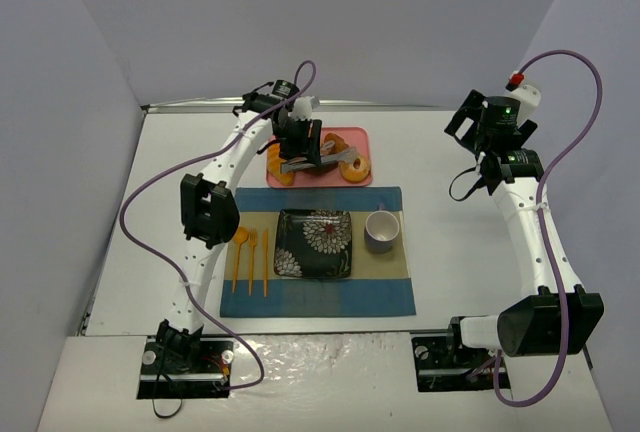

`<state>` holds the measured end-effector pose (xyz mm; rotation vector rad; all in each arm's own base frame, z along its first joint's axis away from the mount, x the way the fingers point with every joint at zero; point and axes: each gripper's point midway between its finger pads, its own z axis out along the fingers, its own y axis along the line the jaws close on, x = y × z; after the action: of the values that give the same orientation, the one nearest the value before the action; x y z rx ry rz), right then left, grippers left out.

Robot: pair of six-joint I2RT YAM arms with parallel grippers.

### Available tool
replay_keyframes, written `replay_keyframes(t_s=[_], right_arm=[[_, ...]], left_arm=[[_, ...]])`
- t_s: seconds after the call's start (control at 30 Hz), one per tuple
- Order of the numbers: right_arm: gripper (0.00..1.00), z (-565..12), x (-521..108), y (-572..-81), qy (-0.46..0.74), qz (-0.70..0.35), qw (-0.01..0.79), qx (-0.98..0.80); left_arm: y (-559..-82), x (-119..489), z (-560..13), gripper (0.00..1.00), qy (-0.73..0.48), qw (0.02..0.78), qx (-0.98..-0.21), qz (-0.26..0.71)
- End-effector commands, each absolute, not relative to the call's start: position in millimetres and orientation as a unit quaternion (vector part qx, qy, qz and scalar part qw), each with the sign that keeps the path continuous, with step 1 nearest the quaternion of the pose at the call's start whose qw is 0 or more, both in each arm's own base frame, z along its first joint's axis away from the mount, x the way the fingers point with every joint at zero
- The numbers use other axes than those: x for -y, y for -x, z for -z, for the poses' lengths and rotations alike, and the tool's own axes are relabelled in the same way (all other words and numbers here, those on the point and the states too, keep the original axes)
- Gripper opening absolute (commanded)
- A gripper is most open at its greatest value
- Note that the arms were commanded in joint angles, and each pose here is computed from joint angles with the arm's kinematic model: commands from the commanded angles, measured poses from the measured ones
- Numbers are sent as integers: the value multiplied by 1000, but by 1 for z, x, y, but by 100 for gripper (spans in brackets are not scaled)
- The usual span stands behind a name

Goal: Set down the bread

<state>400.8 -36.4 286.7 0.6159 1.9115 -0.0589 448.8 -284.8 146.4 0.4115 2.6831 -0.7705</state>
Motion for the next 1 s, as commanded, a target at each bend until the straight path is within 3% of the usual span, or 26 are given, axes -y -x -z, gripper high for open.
replay_keyframes(t_s=[0.0, 0.97], right_arm=[[100, -317, 45, -402, -274, 26, 581, -766], [100, -316, 50, -401, -281, 36, 581, -763]], left_arm=[[-452, 298, -180, 50, -153, 194, -922, 299], [-438, 296, -175, 47, -157, 169, -938, 260]])
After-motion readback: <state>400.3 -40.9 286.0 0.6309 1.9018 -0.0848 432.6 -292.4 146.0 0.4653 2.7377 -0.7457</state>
